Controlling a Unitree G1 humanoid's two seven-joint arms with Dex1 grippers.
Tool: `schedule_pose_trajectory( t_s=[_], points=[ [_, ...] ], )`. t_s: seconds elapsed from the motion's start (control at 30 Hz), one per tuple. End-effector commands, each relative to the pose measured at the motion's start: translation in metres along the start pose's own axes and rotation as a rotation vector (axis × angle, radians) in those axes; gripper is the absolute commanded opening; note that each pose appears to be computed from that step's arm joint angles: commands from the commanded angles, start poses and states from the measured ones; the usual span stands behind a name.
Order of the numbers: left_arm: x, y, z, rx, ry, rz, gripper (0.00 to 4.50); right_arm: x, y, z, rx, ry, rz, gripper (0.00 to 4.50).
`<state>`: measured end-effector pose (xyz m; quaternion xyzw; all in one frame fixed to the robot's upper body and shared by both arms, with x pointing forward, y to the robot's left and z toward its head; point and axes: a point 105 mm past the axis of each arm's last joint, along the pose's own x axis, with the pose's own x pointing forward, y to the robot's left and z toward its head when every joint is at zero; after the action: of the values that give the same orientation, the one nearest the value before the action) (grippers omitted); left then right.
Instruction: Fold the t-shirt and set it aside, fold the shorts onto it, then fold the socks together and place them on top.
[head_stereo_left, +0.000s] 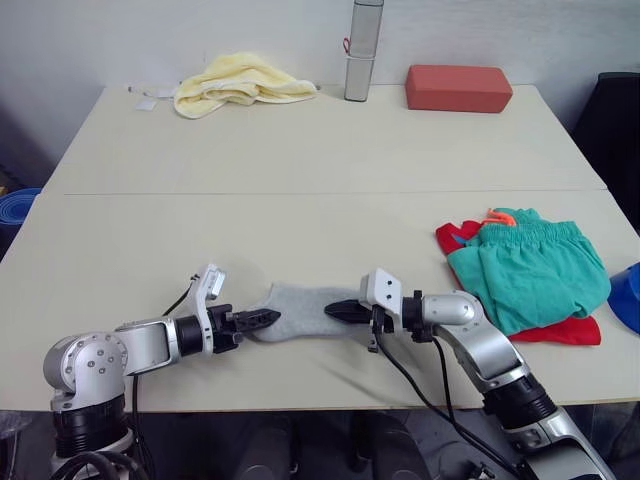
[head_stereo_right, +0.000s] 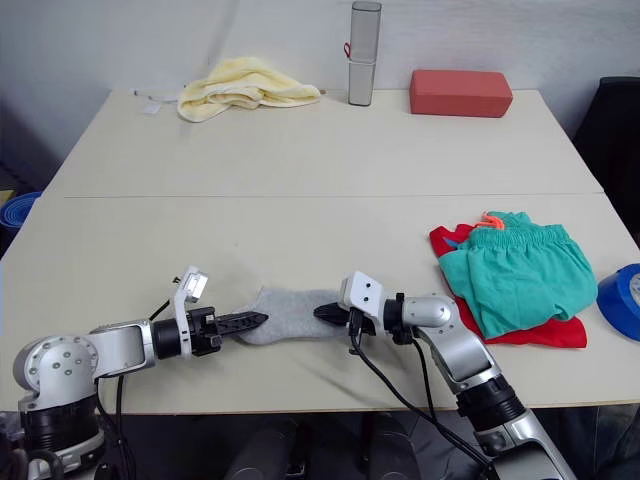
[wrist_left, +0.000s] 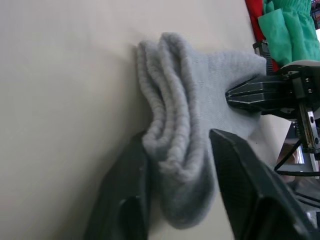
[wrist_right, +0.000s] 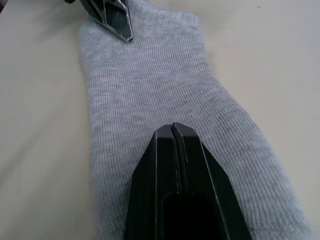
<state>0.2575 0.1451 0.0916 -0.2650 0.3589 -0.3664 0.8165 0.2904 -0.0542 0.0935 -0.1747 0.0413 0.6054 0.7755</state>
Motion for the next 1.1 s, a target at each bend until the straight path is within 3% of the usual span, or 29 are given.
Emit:
schedule_pose_trajectory(
  t_s=[0.03, 0.1, 0.37, 0.8, 0.9, 1.1],
  points=[
    [0.008, -0.01, -0.002, 0.038, 0.023, -0.038, 0.46, 0.002, 0.004, 0.001, 0.003, -0.002, 0.005, 0.0],
    [0.011, -0.019, 0.004, 0.068, 0.013, -0.069, 0.02, 0.002, 0.004, 0.001, 0.009, -0.002, 0.0, 0.0],
    [0.014, -0.045, 0.021, 0.222, 0.068, -0.139, 0.02, 0.001, 0.007, -0.001, 0.019, 0.008, 0.001, 0.0],
    [-0.017, -0.03, 0.036, 0.362, 0.231, 0.022, 0.02, 0.002, 0.009, -0.003, 0.013, 0.018, -0.001, 0.0],
    [-0.011, -0.047, 0.046, 0.412, 0.193, -0.037, 0.02, 0.003, 0.009, -0.003, 0.015, 0.017, 0.0, 0.0],
    [0.005, -0.075, 0.04, 0.487, 0.265, -0.15, 0.02, 0.005, 0.009, -0.004, 0.019, 0.019, 0.0, 0.0]
  ],
)
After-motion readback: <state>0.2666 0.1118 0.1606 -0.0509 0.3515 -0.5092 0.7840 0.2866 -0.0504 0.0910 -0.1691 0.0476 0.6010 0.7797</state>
